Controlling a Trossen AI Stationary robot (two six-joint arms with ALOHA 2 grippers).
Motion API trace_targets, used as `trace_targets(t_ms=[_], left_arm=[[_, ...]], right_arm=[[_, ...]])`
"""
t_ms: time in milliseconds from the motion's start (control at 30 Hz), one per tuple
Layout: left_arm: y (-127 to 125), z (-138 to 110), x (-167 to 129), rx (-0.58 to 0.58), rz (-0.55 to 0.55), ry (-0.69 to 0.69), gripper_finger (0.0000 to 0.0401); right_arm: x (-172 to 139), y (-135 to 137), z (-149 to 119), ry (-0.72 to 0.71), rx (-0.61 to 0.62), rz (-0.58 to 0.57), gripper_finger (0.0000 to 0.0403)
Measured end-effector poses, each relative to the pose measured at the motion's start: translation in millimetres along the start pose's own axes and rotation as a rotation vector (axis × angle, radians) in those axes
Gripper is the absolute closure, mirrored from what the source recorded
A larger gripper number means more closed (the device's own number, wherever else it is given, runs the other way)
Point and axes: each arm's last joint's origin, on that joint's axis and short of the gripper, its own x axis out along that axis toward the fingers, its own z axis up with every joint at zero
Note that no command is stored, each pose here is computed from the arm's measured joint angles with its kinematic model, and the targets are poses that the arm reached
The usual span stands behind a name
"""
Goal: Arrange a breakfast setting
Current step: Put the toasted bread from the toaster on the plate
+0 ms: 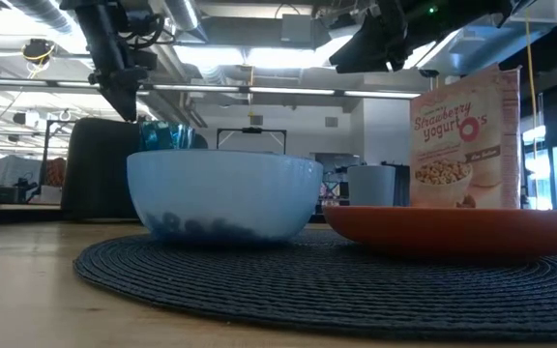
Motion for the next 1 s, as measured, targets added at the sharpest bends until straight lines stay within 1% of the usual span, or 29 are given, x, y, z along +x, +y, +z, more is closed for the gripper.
trace_targets(t_ms=[467, 733, 1000], left_arm=[[0.1, 0.4, 0.3, -0.003, 0.003, -0.002, 0.0257], [1.2, 4.9, 0.2, -0.011, 0.016, -0.048, 0.0257], [1.2, 5.0, 0.2, -0.005, 0.016, -0.049, 0.0257]], right_arm=[[0.0, 0.0, 0.1, -0.001, 0.000, 0.000, 0.0153], [0.0, 0.1, 0.2, -0.002, 0.001, 0.003, 0.0153], [0.0, 0.1, 0.2, -0.002, 0.001, 0.003, 0.0153]])
